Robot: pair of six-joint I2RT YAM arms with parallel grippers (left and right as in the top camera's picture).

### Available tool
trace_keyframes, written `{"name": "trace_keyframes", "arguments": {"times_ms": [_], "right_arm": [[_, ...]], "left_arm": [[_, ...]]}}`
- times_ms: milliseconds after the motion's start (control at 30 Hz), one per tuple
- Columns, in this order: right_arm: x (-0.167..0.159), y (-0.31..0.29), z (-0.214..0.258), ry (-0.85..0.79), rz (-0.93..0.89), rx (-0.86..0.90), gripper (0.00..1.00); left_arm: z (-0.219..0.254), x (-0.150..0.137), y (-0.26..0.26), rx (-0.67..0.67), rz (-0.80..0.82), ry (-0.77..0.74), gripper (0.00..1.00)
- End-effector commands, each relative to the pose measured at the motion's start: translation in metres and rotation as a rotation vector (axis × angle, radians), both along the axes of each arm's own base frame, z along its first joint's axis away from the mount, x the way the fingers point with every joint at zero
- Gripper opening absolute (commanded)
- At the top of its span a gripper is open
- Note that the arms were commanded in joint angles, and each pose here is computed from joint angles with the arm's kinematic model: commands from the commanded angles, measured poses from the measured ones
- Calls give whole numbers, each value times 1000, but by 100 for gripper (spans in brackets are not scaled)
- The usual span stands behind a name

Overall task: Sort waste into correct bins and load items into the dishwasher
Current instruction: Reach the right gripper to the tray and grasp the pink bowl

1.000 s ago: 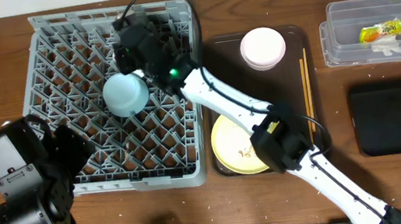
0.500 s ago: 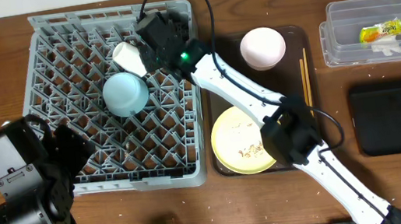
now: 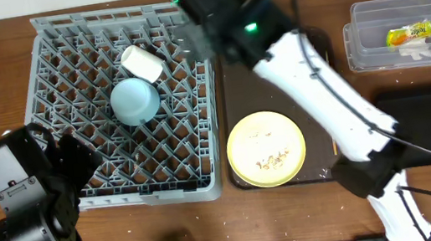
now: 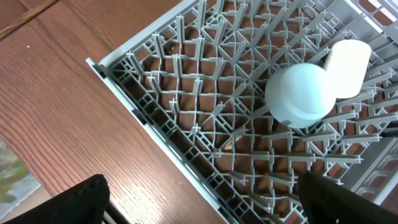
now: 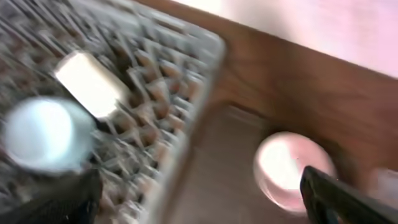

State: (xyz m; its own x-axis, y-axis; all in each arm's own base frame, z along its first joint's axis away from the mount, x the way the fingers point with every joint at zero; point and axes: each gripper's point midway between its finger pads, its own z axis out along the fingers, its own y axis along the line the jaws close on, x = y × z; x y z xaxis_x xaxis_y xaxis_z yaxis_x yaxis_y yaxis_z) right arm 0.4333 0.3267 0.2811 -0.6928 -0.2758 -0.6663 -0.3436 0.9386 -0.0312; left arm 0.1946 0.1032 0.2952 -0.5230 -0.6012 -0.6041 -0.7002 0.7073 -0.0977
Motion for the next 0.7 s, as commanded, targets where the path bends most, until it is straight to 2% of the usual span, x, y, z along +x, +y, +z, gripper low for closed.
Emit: {"name": "trace_keyframes", "arguments": {"times_ms": [0, 100, 267, 300, 367, 400, 467, 567, 600, 667], "right_arm": [[-7, -35, -9, 25, 122, -242, 99], [-11, -58, -24, 104, 94, -293, 99], [6, -78, -59, 224, 67, -256, 99], [9, -79, -68, 251, 69, -245, 91], [15, -85, -82, 285, 55, -245, 63], [17, -88, -90, 308, 51, -240, 61], [21, -87, -110, 362, 48, -204, 68], [24, -78, -142, 440, 73, -158, 68], [25, -79, -155, 464, 71, -169, 63], [25, -78, -180, 507, 71, -191, 61]], "left_arm": [[3, -1, 3, 5, 21, -9, 98], [3, -1, 3, 5, 21, -9, 98], [3, -1, 3, 5, 21, -9, 98], [3, -1, 3, 5, 21, -9, 98], [3, -1, 3, 5, 21, -9, 98], [3, -1, 3, 5, 21, -9, 98], [3, -1, 3, 5, 21, -9, 98], [3, -1, 3, 5, 21, -9, 98], [3, -1, 3, 5, 21, -9, 98], [3, -1, 3, 5, 21, -9, 98]]}}
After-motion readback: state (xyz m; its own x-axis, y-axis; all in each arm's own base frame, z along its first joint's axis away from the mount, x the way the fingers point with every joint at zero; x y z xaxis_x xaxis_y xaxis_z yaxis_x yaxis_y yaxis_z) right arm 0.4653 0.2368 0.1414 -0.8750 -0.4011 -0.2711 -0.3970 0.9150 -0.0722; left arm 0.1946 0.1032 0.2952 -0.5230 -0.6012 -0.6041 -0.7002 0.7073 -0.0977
